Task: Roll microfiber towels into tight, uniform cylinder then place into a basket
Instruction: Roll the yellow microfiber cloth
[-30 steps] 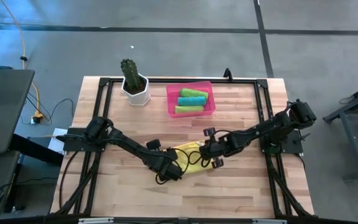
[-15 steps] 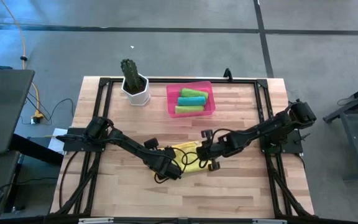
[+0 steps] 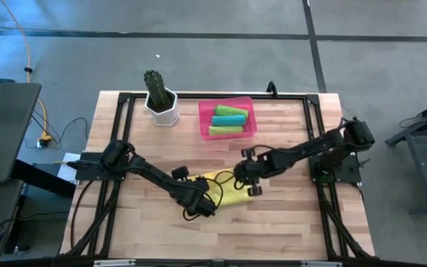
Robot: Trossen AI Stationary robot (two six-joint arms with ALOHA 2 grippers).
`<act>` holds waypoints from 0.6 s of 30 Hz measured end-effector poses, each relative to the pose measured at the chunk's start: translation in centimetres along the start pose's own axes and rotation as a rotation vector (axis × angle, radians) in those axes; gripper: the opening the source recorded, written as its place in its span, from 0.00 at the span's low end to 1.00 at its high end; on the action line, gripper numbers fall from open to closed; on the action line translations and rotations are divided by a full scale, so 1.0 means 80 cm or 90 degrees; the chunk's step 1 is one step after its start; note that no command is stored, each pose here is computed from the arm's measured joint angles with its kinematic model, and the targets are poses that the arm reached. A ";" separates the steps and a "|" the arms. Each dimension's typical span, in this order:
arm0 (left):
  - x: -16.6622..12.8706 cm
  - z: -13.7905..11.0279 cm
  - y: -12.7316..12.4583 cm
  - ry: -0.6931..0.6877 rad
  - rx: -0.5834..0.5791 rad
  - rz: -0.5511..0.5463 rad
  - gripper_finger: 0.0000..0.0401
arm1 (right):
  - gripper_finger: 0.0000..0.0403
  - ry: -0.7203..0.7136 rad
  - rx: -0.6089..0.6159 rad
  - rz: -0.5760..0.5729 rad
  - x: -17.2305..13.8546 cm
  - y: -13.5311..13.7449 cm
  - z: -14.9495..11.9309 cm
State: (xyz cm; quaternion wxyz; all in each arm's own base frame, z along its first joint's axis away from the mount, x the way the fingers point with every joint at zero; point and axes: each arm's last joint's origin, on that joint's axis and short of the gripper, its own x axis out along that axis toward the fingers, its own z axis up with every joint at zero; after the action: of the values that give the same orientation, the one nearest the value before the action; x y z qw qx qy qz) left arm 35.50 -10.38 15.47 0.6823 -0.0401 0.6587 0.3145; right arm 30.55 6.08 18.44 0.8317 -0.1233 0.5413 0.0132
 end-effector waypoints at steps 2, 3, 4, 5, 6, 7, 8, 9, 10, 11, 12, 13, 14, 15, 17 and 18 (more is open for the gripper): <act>-0.001 -0.001 -0.001 -0.002 0.001 0.000 0.00 | 0.35 0.014 0.029 0.015 0.002 -0.011 -0.003; -0.001 -0.001 -0.001 -0.003 0.003 0.000 0.00 | 0.36 0.018 0.039 0.024 0.004 -0.015 -0.004; -0.001 -0.002 -0.002 -0.003 0.003 0.000 0.00 | 0.37 0.015 0.048 0.034 0.007 -0.020 -0.006; -0.001 -0.002 -0.002 -0.004 0.004 0.000 0.00 | 0.38 0.010 0.054 0.048 0.011 -0.023 -0.009; -0.001 -0.002 -0.002 -0.004 0.004 0.000 0.00 | 0.38 0.006 0.061 0.060 0.016 -0.025 -0.013; -0.001 -0.003 -0.003 -0.004 0.005 0.000 0.00 | 0.38 0.005 0.067 0.068 0.021 -0.027 -0.018; -0.001 -0.003 -0.003 -0.004 0.005 0.000 0.00 | 0.38 0.003 0.072 0.074 0.025 -0.029 -0.023; -0.001 -0.003 -0.003 -0.004 0.005 0.000 0.00 | 0.38 0.003 0.076 0.074 0.029 -0.030 -0.027; -0.001 -0.003 -0.003 -0.004 0.005 0.001 0.00 | 0.38 0.006 0.079 0.073 0.033 -0.030 -0.033; -0.001 -0.003 -0.003 -0.005 0.005 0.001 0.00 | 0.38 0.011 0.083 0.075 0.036 -0.030 -0.037; -0.001 -0.003 -0.003 -0.005 0.005 0.002 0.00 | 0.38 0.014 0.084 0.080 0.038 -0.029 -0.041; -0.001 -0.003 -0.003 -0.005 0.005 0.001 0.00 | 0.38 0.011 0.085 0.084 0.040 -0.028 -0.043; -0.001 -0.003 -0.002 -0.005 0.005 0.001 0.00 | 0.38 0.004 0.085 0.089 0.042 -0.027 -0.045; -0.001 -0.003 -0.002 -0.005 0.005 0.002 0.00 | 0.38 -0.002 0.082 0.093 0.044 -0.025 -0.047; -0.001 -0.002 -0.002 -0.005 0.005 0.002 0.00 | 0.36 -0.005 0.079 0.091 0.048 -0.022 -0.052; -0.001 -0.002 -0.002 -0.005 0.005 0.002 0.00 | 0.35 -0.008 0.078 0.090 0.049 -0.021 -0.054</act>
State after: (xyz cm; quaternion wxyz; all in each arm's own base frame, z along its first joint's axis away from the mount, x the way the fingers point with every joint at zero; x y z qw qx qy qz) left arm 35.43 -10.66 15.47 0.6847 -0.0354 0.6571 0.3132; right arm 28.54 3.06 13.52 0.8379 -0.0336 0.5434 0.0390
